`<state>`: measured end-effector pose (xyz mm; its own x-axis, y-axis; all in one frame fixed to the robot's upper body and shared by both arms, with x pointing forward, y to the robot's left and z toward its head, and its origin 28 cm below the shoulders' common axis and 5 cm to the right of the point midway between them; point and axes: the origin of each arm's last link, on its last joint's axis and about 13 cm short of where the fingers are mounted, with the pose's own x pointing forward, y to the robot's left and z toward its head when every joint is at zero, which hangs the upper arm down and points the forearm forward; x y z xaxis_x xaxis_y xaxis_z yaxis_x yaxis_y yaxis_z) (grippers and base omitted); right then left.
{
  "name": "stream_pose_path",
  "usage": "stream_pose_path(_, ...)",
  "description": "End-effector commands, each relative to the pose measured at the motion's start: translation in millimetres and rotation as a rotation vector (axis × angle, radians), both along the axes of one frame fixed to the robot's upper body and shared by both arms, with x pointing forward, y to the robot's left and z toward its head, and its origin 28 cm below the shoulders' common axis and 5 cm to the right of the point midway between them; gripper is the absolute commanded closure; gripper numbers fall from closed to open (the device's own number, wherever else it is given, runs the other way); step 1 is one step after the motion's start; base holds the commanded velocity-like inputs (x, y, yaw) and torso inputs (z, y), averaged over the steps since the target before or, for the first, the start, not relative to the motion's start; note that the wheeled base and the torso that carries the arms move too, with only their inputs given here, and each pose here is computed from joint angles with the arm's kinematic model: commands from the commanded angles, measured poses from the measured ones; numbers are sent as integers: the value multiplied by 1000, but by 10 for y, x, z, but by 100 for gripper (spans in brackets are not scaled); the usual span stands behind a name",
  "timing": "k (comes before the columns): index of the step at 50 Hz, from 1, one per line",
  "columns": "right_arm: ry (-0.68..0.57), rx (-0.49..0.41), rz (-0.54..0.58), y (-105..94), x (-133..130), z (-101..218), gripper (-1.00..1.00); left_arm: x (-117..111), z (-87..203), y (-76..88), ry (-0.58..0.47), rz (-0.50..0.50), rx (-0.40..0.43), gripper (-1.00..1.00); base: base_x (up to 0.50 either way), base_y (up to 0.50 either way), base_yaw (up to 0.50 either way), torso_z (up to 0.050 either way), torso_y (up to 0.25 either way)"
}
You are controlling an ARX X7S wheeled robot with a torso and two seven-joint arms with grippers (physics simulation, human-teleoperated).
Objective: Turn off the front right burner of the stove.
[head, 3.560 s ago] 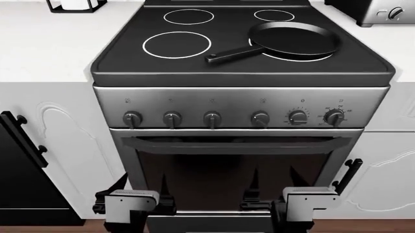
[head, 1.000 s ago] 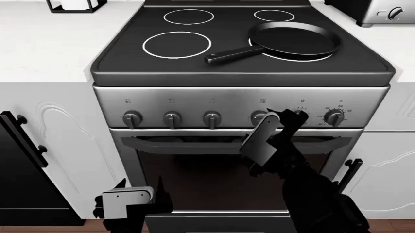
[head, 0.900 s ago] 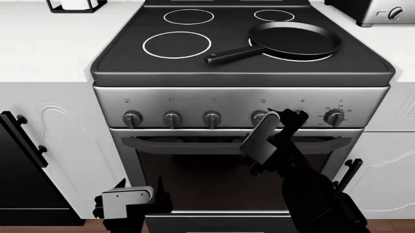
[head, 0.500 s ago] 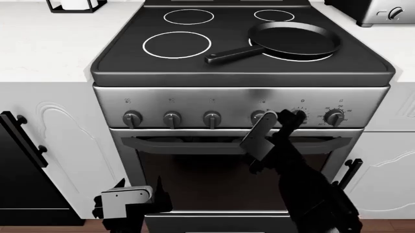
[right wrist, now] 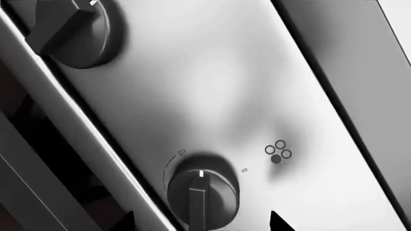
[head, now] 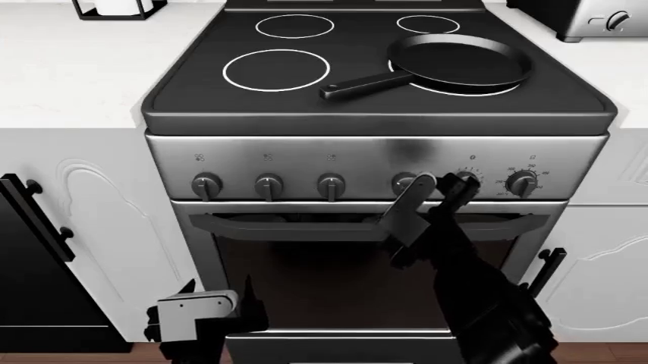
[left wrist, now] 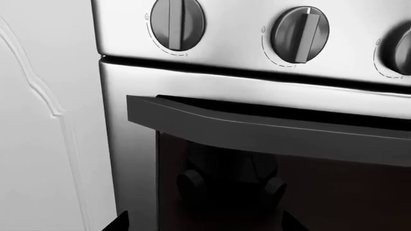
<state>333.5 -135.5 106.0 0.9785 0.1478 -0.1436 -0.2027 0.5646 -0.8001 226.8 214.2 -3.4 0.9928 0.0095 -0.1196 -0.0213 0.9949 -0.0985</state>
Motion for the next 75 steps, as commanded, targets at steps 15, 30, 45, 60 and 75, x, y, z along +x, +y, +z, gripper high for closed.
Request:
stream_pose_path(15, -7, -25, -35, -8, 78, -23, -100, 1, 7, -2, -2, 1, -9, -100, 0, 0, 0, 0, 0)
stream_pose_path(30, -13, -27, -26, 2, 97, -15, -100, 3, 5, -4, -3, 1, -8, -100, 0, 0, 0, 0, 0)
stream_pose_path(45, -3, -15, -25, 30, 16, -39, -100, 3, 8, 1, -4, 2, -4, -100, 0, 0, 0, 0, 0)
stream_pose_path(60, -1, -12, -26, 33, 20, -44, -100, 8, 6, 4, -2, 4, -4, -100, 0, 0, 0, 0, 0)
stream_pose_path(75, -7, -9, -20, 39, 55, -39, -100, 5, 1, 5, 1, 6, -5, -100, 0, 0, 0, 0, 0)
